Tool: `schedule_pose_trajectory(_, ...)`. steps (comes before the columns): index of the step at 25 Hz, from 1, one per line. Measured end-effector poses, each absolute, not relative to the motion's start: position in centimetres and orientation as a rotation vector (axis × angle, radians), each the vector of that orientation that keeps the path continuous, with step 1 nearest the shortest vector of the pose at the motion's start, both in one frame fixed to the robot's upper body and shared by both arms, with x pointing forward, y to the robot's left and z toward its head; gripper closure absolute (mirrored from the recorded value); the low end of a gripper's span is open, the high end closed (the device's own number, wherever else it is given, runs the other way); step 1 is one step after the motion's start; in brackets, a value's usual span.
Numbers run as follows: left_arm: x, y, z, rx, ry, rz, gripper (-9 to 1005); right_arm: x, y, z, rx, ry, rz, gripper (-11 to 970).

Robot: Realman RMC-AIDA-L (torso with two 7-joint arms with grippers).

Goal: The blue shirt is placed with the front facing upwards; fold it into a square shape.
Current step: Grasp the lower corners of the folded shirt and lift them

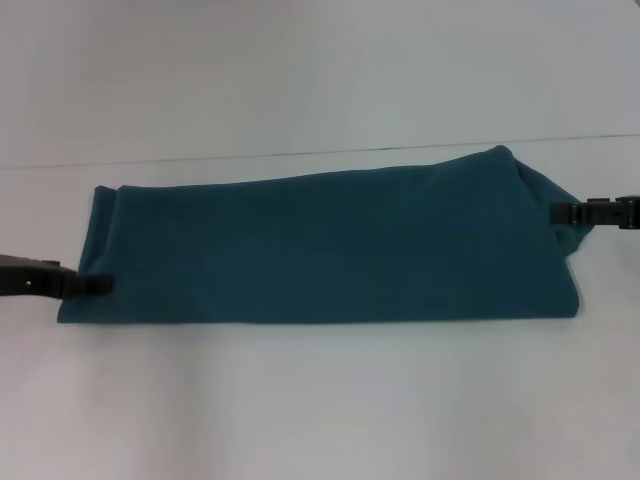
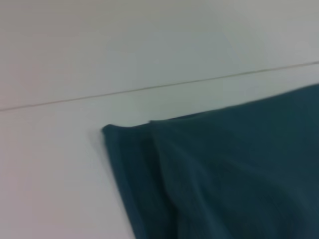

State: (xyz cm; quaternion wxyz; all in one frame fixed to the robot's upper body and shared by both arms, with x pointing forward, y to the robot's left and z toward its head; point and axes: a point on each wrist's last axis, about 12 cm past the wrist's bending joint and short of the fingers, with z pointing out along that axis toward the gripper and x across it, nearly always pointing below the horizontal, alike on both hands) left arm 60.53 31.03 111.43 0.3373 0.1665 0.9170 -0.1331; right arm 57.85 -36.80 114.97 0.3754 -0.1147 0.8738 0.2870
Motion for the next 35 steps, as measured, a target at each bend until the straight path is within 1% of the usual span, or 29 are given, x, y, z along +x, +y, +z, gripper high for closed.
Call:
schedule_pose_trajectory(3, 60.4, 30.9, 111.0, 0.485, 2.402, -0.319, 160, 57.9, -36.7, 114.9, -0.292, 2.236, 0.736, 73)
schedule_pose_trajectory(18, 61.5, 30.5, 109.8, 0.497, 2.454, -0.36, 216, 58.1, -36.6, 114.9, -0.291, 2.233, 0.732, 68)
schedule_pose_trajectory(23, 61.8, 30.8, 109.9, 0.481, 2.454, -0.351, 386, 58.1, -36.5, 115.0, -0.294, 2.23, 0.73, 66)
schedule_pose_trajectory(26, 61.8, 31.0, 109.8, 0.48, 2.461, -0.348, 603, 58.1, -36.5, 115.0, -0.294, 2.23, 0.729, 65)
schedule_pose_trajectory(31, 61.9, 30.9, 109.5, 0.491, 2.465, -0.335, 843, 58.1, -36.7, 115.1, -0.295, 2.23, 0.724, 63)
schedule_pose_trajectory(35, 61.9, 30.9, 109.3, 0.485, 2.46, -0.321, 891, 58.1, -36.9, 115.3, -0.287, 2.231, 0.727, 61)
